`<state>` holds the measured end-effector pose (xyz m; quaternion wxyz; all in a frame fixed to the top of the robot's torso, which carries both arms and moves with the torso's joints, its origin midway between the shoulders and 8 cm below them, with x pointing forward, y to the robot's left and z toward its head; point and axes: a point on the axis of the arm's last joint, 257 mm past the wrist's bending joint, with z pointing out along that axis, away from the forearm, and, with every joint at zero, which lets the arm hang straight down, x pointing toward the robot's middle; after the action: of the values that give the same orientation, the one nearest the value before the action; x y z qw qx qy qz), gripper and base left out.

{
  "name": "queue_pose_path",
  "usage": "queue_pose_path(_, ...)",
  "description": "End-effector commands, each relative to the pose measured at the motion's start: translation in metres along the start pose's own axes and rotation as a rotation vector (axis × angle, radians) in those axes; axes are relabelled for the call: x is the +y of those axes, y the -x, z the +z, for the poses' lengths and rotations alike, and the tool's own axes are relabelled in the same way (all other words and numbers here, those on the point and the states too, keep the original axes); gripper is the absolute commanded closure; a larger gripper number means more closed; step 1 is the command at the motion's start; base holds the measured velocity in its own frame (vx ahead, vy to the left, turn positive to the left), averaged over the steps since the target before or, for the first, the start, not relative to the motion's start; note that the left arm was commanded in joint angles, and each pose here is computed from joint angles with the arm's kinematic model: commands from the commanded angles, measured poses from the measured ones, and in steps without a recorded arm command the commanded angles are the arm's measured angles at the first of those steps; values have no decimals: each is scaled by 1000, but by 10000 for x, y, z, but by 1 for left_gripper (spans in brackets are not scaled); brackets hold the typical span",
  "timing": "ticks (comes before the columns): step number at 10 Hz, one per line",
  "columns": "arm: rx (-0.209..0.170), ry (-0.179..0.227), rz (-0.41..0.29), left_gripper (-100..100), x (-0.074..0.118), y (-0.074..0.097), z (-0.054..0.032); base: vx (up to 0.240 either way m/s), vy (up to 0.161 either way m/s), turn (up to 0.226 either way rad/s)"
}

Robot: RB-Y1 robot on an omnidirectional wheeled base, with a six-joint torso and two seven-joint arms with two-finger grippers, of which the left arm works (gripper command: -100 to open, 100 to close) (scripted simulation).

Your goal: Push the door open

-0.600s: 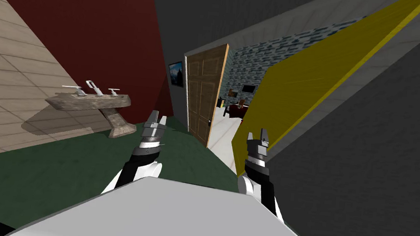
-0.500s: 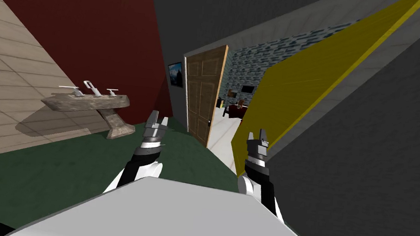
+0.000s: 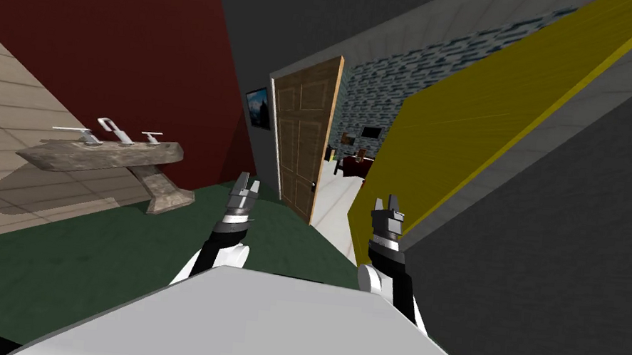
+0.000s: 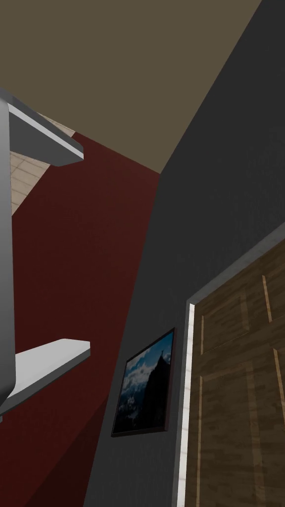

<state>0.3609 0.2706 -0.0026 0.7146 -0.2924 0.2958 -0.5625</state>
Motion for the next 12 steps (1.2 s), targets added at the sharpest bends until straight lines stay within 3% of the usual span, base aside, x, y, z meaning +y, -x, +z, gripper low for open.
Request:
queue_pose_path(1, 12, 17, -8, -100, 105, -46, -30, 98, 19, -57)
queue_pose_path(7, 65, 99, -47, -100, 606, -293, -178, 94, 32, -65)
queue_pose_path(12, 114, 181, -83, -100, 1067, -538, -367, 92, 39, -79)
